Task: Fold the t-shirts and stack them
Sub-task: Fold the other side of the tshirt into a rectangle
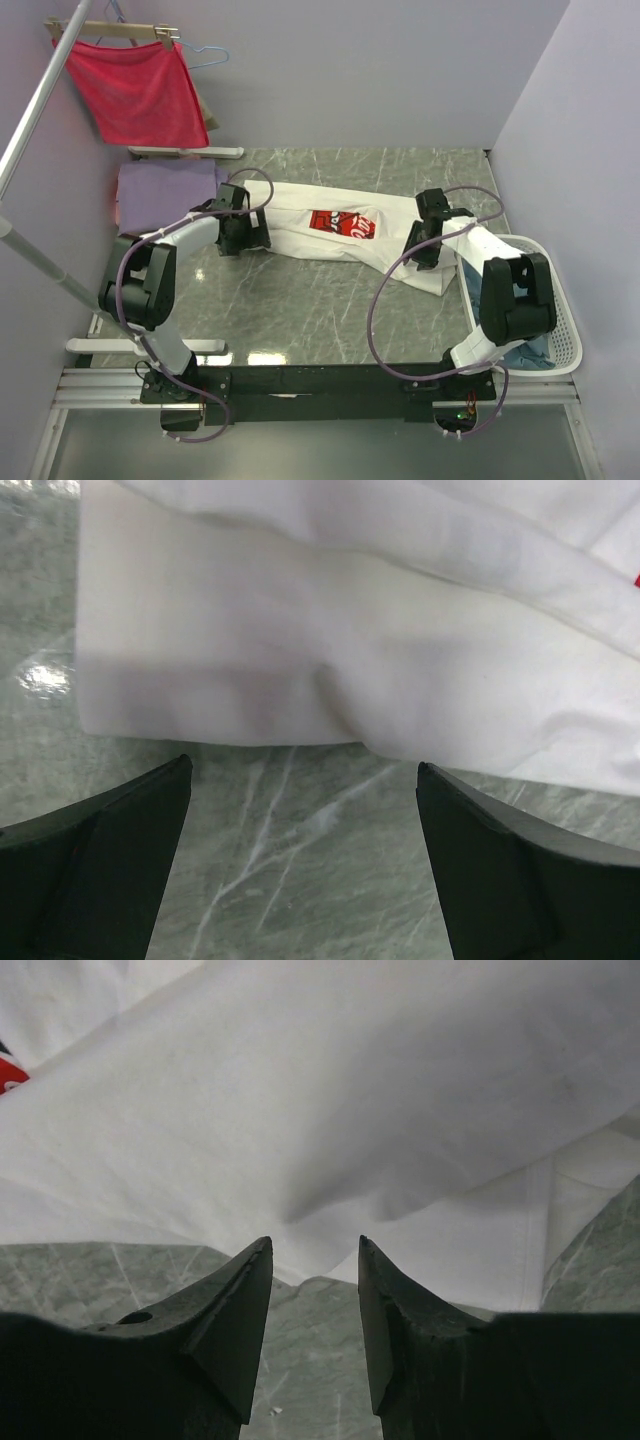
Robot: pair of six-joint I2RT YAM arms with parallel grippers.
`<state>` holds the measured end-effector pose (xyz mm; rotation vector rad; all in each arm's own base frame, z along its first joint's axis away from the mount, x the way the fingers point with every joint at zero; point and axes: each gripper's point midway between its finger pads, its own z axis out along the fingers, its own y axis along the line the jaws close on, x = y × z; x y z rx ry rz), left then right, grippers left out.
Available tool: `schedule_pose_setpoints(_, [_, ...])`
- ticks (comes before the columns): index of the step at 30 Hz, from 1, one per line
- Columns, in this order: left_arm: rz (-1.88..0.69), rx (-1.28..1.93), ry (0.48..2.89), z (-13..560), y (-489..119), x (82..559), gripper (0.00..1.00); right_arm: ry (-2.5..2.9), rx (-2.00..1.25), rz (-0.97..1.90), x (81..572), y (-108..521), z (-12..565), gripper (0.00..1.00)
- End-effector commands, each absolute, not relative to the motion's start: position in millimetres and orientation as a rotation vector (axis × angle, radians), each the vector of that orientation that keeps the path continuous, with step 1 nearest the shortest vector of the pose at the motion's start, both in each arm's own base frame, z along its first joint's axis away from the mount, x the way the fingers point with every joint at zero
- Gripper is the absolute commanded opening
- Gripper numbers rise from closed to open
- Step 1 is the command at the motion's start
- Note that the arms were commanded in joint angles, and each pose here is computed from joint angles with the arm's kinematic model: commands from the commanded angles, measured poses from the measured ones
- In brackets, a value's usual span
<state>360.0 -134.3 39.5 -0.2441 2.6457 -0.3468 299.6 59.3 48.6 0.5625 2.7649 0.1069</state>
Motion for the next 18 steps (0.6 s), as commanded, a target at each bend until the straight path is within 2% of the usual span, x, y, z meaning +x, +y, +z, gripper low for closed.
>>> schedule_pose_setpoints(1, [-0.299, -0.250, 2.540, 63.5, -127.5, 383.3, 1.00, 2.769, 0.552, 0.040, 304.4, 50.9, 38.8, 0.46])
schedule_pose_setpoints(5, [-0.386, -0.188, 2.421, 100.9, -137.2, 394.5, 0.99, 2.758, 0.519, 0.036, 308.1, 49.7, 44.3, 0.47])
schedule_pose_setpoints(9, [-0.417, -0.186, 2.366, 108.6, -140.9, 403.4, 0.99, 2.768, 0.513, 0.060, 312.3, 53.3, 42.5, 0.47])
schedule_pose_setpoints(18, [-0.396, -0.240, 2.415, 68.9, -140.7, 412.3, 1.00, 2.807, 0.526, 0.022, 308.6, 51.0, 25.5, 0.47])
